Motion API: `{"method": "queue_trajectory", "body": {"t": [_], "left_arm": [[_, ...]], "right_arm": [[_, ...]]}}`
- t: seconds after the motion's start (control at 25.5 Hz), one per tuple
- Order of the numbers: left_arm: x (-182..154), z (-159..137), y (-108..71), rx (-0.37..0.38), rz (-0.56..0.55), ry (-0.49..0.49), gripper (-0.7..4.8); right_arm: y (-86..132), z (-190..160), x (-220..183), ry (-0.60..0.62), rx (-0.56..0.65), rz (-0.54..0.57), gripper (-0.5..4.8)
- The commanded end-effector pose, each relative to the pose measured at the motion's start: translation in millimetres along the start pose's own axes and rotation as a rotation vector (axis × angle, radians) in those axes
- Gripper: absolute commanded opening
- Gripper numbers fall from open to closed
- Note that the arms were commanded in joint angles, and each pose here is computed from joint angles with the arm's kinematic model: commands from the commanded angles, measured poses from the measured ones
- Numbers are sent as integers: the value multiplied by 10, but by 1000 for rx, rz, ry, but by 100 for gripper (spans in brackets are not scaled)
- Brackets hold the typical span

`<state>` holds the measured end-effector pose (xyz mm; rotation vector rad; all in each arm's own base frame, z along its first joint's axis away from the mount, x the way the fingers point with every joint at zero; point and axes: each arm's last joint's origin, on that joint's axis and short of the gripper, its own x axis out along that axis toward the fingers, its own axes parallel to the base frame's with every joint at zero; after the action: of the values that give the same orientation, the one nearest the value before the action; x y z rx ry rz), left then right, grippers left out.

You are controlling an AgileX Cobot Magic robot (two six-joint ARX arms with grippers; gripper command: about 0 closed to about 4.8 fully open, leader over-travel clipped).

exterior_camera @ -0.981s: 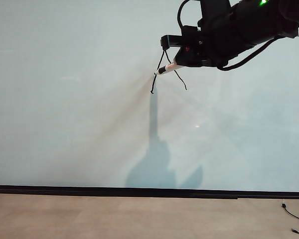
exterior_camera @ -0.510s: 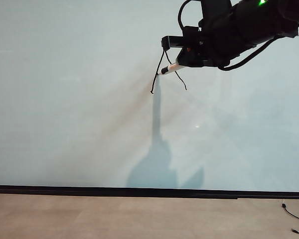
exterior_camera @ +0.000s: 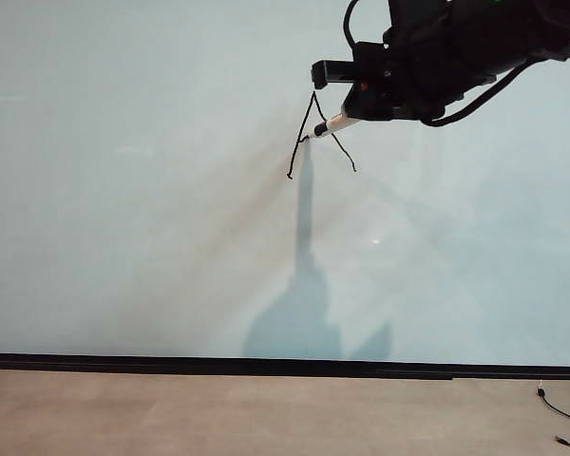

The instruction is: Pick up the pen on the shelf to the right of the whiteboard and write the letter A.

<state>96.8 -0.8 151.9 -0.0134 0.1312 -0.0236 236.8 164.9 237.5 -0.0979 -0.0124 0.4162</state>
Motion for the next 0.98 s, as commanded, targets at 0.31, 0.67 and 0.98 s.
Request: {"method": "queue_trajectory", "body": {"t": [0.31,0.67,0.98], "left_arm": [[-2,14,-2,4,-4,-8,-4],[-2,14,-1,4,-4,-8,-5],[-2,14,-1,4,-4,-8,-5]], "right_arm": [[-61,90,-63,-4,-4,-67,-3],[-81,109,-117,7,-6,-88,-4],[23,136,-188,-4,-6,-9,-3]]}}
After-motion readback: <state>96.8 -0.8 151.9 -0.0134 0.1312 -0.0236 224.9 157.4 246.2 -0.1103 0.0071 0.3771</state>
